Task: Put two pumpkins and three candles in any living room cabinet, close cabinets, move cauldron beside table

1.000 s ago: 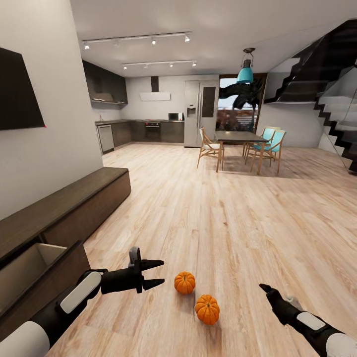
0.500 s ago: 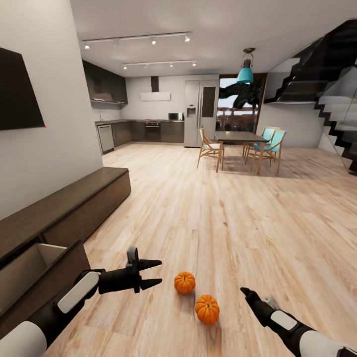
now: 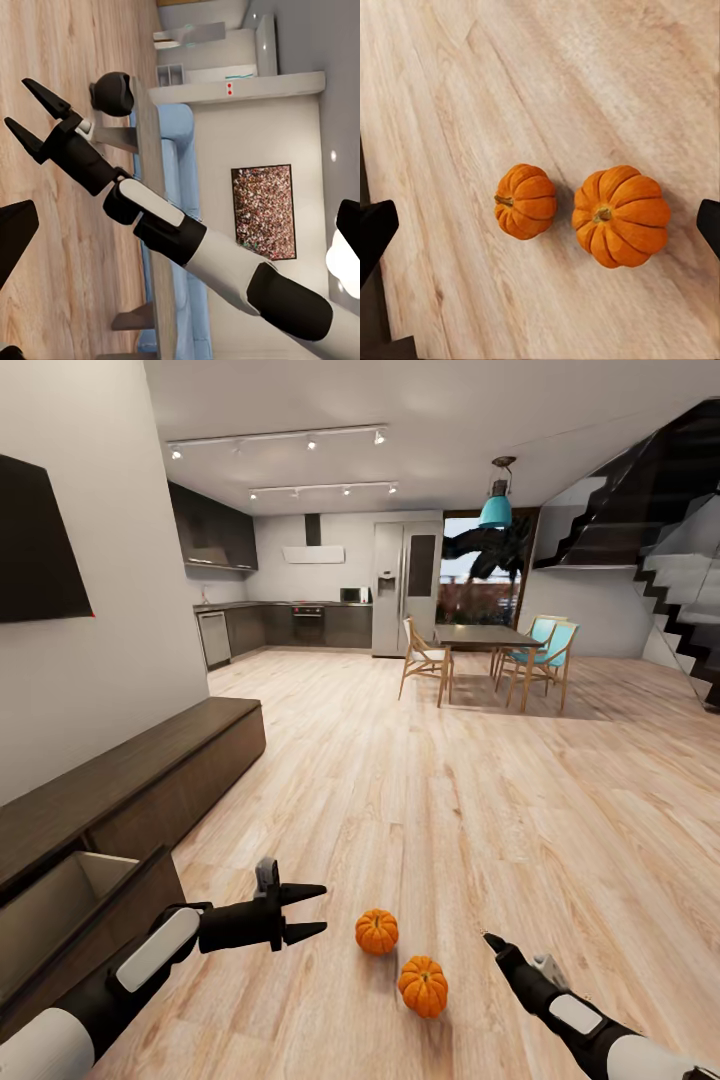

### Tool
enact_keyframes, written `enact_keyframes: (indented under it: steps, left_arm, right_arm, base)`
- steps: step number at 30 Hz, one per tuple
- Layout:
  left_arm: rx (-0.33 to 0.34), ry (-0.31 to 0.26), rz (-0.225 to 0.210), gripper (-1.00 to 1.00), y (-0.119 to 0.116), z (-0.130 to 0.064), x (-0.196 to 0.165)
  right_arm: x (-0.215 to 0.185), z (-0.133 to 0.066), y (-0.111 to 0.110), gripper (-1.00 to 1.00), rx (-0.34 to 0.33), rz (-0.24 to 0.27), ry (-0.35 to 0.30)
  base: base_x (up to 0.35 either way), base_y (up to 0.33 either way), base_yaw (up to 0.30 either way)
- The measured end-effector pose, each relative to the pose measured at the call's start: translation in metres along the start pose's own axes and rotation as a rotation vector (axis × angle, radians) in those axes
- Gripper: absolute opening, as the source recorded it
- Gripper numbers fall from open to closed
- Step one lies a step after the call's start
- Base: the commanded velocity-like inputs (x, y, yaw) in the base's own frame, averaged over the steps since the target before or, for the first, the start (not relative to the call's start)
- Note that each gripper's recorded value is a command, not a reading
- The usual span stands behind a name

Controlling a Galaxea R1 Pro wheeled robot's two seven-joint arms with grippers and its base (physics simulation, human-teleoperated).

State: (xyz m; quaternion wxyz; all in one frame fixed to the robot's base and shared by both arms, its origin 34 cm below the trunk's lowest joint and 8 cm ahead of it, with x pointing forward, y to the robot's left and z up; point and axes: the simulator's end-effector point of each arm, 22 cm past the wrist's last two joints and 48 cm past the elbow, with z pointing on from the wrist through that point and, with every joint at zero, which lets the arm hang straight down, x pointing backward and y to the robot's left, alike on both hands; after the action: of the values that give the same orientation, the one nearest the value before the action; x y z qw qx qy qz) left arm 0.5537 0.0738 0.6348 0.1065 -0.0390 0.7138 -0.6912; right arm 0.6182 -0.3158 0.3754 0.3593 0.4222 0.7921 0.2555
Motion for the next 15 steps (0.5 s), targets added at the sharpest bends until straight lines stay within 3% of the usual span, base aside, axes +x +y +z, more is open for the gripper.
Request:
enact_keyframes:
  steps: [15]
  left_arm:
    - [0.001,-0.001,0.0,1.0,-0.0002,-0.0005,-0.0003]
  right_arm:
    - [0.0048,-0.0059,-0.0079,1.0,-0.032,0.003,-0.008]
  base:
    - [0.038,0.038,0.0]
